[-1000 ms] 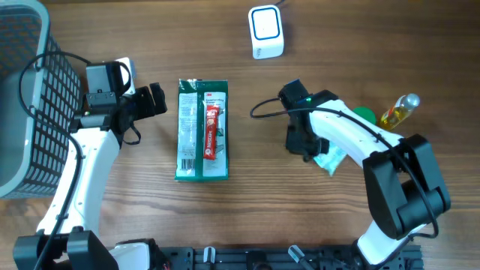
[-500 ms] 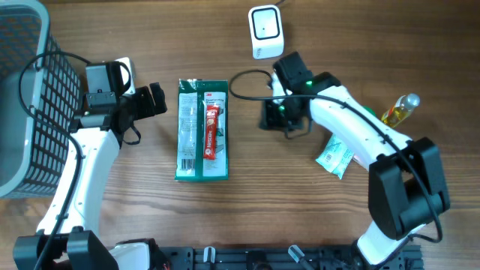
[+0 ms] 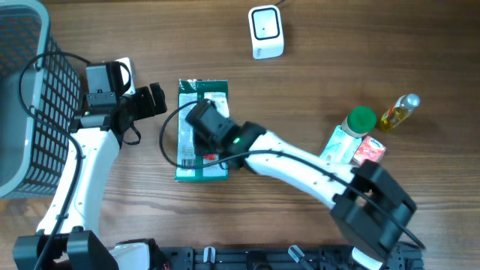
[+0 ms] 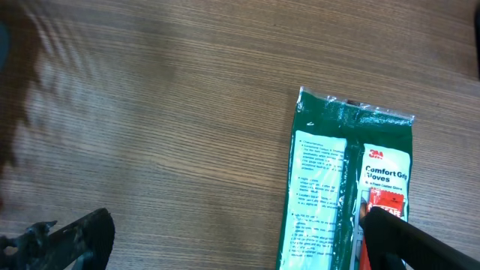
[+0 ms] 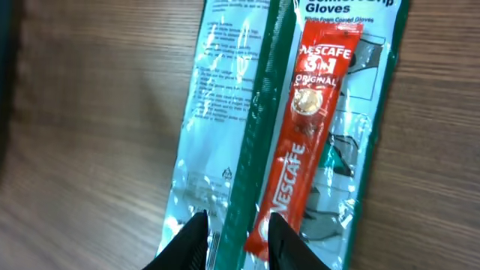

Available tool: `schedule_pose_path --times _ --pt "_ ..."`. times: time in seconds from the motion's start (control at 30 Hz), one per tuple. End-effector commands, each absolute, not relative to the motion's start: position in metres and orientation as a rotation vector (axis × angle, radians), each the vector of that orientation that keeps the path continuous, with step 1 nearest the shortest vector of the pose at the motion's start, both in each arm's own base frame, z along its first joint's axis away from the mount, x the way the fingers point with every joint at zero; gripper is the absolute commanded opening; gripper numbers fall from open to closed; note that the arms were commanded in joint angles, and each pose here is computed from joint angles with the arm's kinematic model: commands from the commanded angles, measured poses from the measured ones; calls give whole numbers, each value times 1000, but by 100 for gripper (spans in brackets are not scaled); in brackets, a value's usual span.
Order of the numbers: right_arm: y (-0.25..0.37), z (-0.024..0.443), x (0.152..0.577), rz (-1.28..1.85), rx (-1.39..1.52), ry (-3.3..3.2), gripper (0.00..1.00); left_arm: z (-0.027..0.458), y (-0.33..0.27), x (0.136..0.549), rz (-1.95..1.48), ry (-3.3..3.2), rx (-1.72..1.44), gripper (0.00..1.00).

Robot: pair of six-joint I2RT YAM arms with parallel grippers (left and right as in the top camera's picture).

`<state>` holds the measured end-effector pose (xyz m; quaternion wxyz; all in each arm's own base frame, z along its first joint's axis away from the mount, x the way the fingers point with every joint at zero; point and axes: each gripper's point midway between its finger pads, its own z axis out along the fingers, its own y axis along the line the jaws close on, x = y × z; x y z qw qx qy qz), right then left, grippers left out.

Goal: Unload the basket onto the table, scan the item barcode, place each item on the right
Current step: 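Reach the right gripper to the red Nescafe stick on the gloves packet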

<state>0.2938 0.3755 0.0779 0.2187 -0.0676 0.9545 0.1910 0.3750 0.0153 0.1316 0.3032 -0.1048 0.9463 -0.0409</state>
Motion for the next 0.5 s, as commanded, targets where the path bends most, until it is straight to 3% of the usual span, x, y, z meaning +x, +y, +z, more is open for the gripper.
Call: schedule_pose_path --times 0.0,0.17,0.47 --pt "380 49 300 426 -132 2621 26 143 14 378 -107 2481 -239 100" --pt "374 6 291 327 -162 2697 21 143 14 378 -107 2481 -240 100" --pt "371 10 290 314 -165 2699 20 143 14 378 -107 2481 -239 100"
